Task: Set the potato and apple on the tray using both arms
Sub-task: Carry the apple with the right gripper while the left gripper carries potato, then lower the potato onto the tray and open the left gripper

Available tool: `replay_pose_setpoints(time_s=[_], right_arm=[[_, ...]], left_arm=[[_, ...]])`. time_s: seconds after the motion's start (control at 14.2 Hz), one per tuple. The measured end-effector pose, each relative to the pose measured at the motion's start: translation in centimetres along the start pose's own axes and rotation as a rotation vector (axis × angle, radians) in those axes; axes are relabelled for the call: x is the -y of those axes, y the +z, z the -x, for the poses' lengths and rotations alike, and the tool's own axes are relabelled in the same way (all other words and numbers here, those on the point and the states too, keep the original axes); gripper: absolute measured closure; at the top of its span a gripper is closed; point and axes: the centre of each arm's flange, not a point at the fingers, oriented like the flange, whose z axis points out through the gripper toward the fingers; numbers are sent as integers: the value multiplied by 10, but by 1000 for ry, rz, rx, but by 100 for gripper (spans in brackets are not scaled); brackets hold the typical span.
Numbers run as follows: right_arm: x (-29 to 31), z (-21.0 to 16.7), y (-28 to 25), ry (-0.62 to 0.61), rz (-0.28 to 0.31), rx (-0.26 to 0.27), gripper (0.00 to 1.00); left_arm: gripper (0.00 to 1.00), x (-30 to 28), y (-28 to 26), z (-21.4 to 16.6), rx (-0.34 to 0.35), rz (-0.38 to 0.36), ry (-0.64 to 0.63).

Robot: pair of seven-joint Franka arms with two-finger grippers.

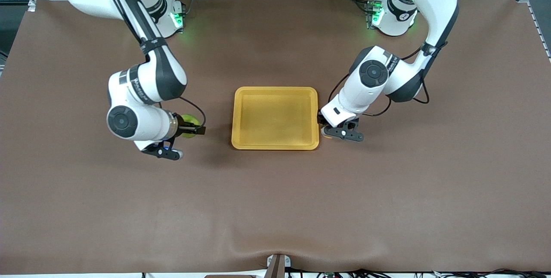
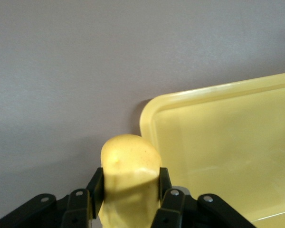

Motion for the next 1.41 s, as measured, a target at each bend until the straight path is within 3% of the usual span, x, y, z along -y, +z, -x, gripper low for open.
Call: replay_pose_setpoints(time_s=[0.84,1.41], right_arm=[[36,48,6,18,13,18,11],[73,72,31,70,-14,-49,11]], left_arm=[[51,-63,38,22,58,16,-127],[51,-67,60,20,61,-15,-149]])
